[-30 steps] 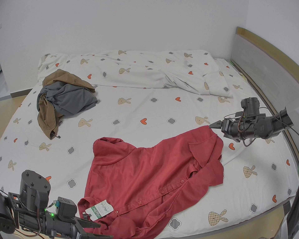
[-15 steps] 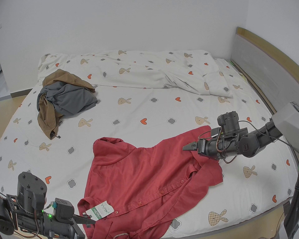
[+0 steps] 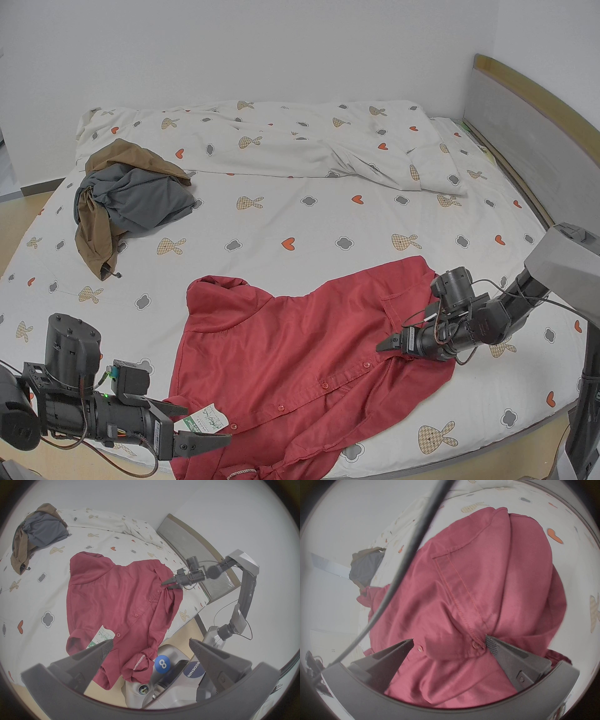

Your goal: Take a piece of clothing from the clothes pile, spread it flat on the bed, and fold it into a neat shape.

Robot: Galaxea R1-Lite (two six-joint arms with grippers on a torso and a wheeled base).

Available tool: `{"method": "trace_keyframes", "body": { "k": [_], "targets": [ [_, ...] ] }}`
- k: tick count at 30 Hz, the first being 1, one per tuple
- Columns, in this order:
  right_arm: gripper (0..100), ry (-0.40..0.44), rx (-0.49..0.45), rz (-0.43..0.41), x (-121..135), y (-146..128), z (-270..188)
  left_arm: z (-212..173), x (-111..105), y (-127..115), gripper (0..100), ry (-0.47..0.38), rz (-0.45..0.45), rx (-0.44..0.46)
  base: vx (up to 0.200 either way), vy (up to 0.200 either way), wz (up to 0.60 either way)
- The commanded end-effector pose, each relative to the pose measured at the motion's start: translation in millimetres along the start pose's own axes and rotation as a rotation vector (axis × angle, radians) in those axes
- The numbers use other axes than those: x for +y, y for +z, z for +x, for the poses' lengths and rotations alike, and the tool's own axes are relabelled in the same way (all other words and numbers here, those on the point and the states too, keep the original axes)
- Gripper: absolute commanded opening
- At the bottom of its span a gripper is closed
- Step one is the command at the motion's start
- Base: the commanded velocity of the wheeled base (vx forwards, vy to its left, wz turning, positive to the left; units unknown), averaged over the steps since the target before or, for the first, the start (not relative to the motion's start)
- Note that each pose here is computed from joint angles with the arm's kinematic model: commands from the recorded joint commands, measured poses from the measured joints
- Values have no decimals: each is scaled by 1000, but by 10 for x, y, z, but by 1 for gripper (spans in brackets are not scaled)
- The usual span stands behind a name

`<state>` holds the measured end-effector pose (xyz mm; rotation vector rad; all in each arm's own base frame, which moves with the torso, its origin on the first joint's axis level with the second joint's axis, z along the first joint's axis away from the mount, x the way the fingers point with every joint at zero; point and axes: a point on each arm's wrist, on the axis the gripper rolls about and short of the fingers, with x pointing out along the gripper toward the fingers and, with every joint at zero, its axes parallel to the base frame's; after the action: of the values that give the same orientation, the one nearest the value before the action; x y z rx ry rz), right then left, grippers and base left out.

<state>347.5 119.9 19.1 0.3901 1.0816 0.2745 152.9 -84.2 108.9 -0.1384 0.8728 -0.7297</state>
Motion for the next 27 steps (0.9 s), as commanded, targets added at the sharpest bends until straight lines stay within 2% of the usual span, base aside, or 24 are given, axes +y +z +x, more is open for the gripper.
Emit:
{"method": "trace_keyframes", "body": {
  "k": [1,5,7,8,10,14,16,17,20,23,25,26,27],
  "targets": [
    [100,-66,-5,-16,-183,-182,-429,151,133,133,100,9,-37,8,0,0,0],
    [100,-118,-57,-23,-286,-275,-773,255,272,319,100,40,-66,-15,0,0,0],
    [100,-118,-57,-23,-286,-275,-773,255,272,319,100,40,-66,-15,0,0,0],
    [100,-124,-111,-23,-344,-322,-1047,370,463,481,100,77,-106,-26,0,0,0],
    [100,-128,-145,-22,-377,-330,-1183,428,575,565,100,96,-123,-34,0,0,0],
    [100,-141,-240,-1,-468,-299,-1470,523,946,727,100,150,-92,-49,0,0,0],
    [100,-135,-256,0,-470,-290,-1509,542,1016,740,100,152,-85,-47,0,0,0],
    [100,-122,-276,-8,-438,-265,-1546,578,1174,767,100,149,-98,-45,0,0,0],
    [100,-94,-279,-37,-338,-201,-1503,629,1321,767,100,145,-131,-40,0,0,0],
    [100,-26,-227,-111,-45,-128,-1236,702,1477,752,100,157,-162,-27,0,0,0],
    [100,1,-173,-128,130,-85,-942,746,1551,761,100,162,-174,-24,0,0,0],
    [100,1,-173,-128,130,-85,-942,746,1551,761,100,162,-174,-24,0,0,0],
    [100,26,-119,-144,315,-118,-680,800,1600,763,100,163,-180,-17,0,0,0]
  ]
}}
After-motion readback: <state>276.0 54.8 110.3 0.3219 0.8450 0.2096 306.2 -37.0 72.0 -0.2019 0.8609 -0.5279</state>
